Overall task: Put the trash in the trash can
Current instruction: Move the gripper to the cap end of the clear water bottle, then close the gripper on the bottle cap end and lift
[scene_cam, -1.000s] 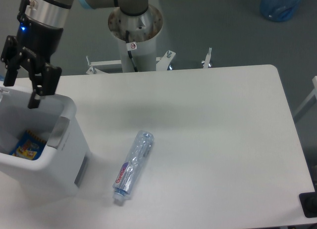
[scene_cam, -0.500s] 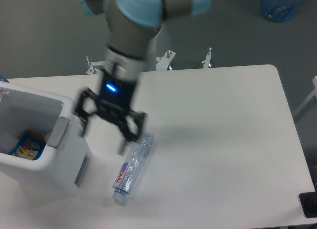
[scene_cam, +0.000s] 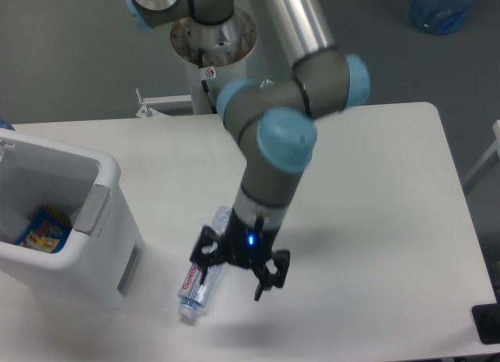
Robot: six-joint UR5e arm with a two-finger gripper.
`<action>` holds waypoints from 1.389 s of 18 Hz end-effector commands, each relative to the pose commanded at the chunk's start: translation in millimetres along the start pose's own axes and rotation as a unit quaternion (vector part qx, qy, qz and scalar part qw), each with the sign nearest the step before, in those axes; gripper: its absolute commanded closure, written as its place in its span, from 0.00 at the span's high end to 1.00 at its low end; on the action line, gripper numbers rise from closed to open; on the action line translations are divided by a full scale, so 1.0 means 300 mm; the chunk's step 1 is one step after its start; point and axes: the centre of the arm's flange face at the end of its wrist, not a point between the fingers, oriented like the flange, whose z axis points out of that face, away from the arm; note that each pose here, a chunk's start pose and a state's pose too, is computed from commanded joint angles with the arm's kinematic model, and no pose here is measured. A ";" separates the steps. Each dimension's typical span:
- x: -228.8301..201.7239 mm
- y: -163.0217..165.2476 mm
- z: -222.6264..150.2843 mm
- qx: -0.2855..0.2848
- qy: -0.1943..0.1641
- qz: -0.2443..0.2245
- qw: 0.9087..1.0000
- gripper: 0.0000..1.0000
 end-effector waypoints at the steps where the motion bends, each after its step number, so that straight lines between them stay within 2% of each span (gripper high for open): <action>1: 0.033 -0.019 0.019 -0.012 0.007 0.004 1.000 1.00; 7: 0.158 -0.163 0.107 -0.051 0.032 0.031 0.998 1.00; 12: 0.162 -0.137 0.247 -0.104 0.007 0.041 0.994 1.00; 18: 0.159 -0.121 0.335 -0.126 0.001 0.044 0.991 0.98; 21: 0.154 -0.116 0.353 -0.130 0.002 0.044 0.990 0.87; 22: 0.152 -0.113 0.364 -0.132 0.002 0.043 0.990 0.81; 25: 0.149 -0.110 0.366 -0.135 -0.001 0.043 0.990 0.53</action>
